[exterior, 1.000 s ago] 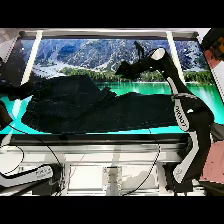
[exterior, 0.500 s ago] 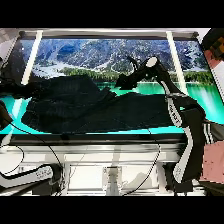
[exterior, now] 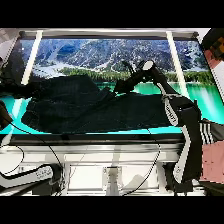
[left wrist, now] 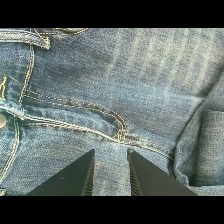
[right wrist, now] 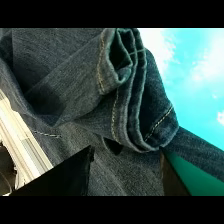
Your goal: Fold the clothes and pants, and hang the long-sleeved shirts on hangers.
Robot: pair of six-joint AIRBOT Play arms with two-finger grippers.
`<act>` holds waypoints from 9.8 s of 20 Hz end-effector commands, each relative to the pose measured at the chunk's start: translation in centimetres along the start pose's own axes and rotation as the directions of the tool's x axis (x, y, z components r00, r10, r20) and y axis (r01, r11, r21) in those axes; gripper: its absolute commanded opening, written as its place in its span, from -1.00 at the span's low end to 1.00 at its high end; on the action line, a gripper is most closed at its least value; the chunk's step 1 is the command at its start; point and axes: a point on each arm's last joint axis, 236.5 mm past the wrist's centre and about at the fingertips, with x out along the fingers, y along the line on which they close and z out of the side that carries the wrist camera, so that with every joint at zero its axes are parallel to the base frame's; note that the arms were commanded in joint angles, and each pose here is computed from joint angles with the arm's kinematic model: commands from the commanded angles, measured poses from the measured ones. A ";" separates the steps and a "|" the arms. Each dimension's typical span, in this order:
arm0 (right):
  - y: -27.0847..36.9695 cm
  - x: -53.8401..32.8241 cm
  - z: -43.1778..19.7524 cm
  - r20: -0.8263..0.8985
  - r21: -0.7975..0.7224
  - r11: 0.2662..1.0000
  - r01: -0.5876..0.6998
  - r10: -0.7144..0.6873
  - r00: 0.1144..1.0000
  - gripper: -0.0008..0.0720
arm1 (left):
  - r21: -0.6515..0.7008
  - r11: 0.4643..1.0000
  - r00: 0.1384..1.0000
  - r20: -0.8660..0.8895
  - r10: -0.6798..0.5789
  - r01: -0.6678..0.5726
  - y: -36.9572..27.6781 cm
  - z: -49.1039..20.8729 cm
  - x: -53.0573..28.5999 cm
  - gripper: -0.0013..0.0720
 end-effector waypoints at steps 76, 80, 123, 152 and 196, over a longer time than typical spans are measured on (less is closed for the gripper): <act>-28.1 -28.6 -13.6 0.200 0.765 0.642 0.053 -0.315 0.928 0.04 | 0.016 0.992 0.888 0.444 -0.119 0.125 -8.3 6.1 -15.4 -0.58; -29.1 -29.2 -12.0 0.268 0.759 0.650 0.024 -0.347 0.899 0.04 | 0.016 0.992 0.888 0.444 -0.119 0.125 -8.3 6.1 -15.4 -0.58; -14.1 -40.6 -15.2 0.250 0.679 0.700 0.220 -0.502 0.828 -0.94 | 0.076 0.995 0.956 0.281 -0.079 0.060 -4.4 3.7 -9.1 -0.87; -7.8 -22.3 -24.4 0.359 0.651 0.758 -0.043 -0.257 0.897 0.74 | -0.656 0.749 0.995 0.056 -0.079 0.096 11.5 -18.8 -0.7 0.13; -5.3 -22.6 -22.3 0.447 0.630 0.753 -0.189 -0.152 0.882 0.74 | -0.684 0.693 0.973 0.184 -0.141 0.230 13.5 -16.9 3.4 0.23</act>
